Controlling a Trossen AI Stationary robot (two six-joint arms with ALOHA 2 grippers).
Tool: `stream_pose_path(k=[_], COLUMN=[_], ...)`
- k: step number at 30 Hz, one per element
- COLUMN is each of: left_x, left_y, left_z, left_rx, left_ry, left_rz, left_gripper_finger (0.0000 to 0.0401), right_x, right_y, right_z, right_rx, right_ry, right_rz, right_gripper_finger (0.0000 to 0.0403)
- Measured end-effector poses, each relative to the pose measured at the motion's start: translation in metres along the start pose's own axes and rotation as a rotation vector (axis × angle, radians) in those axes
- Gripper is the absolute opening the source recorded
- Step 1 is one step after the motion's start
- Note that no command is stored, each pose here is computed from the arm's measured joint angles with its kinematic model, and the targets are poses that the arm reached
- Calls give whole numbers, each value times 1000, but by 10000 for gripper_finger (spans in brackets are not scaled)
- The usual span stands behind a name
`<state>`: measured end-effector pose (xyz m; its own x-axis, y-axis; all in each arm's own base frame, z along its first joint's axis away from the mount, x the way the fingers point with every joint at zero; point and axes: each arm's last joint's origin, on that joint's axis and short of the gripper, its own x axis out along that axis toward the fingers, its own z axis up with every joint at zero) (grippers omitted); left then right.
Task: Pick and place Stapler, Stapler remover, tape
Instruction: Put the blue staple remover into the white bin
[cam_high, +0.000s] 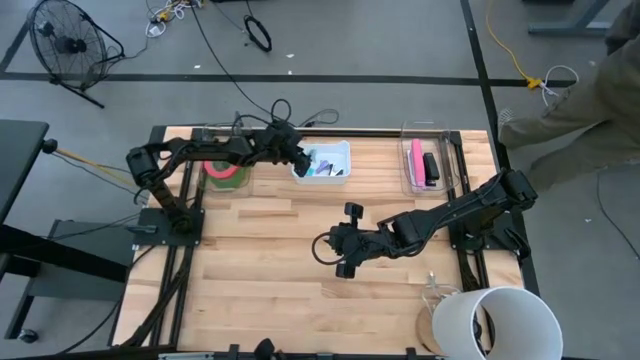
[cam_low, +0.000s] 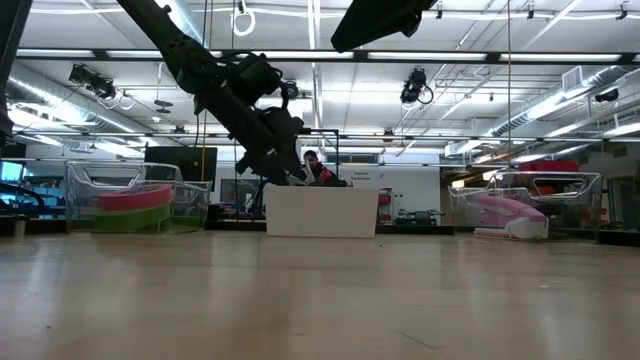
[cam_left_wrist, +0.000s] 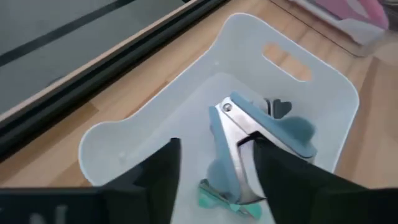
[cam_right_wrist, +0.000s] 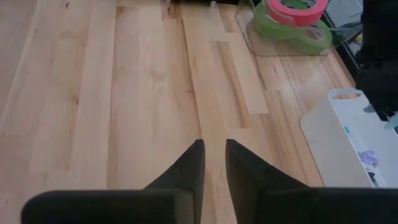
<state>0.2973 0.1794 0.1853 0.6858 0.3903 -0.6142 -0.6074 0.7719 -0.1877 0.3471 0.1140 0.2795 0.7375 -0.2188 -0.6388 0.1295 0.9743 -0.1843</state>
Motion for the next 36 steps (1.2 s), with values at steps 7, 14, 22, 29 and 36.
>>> stream_pose_path(k=[7,14,22,29,36], left_x=[0,0,1,2,2], left_y=[-2,-1,-2,-9,-13], left_z=[-2,-15,-11,-8,-5], left_rx=[6,19,-3,-66,-26], left_ry=[11,105,54,45,43], left_rz=[42,190,173,8,-109], left_gripper_finger=[295,296,296,225,51], right_x=[0,0,0,0,0], right_y=[0,0,0,0,-1], right_z=[0,0,0,0,0], right_rx=[0,0,0,-2,-2], right_ry=[0,0,0,0,0], right_rz=[0,0,-1,-3,-3], right_gripper_finger=[64,64,64,64,64])
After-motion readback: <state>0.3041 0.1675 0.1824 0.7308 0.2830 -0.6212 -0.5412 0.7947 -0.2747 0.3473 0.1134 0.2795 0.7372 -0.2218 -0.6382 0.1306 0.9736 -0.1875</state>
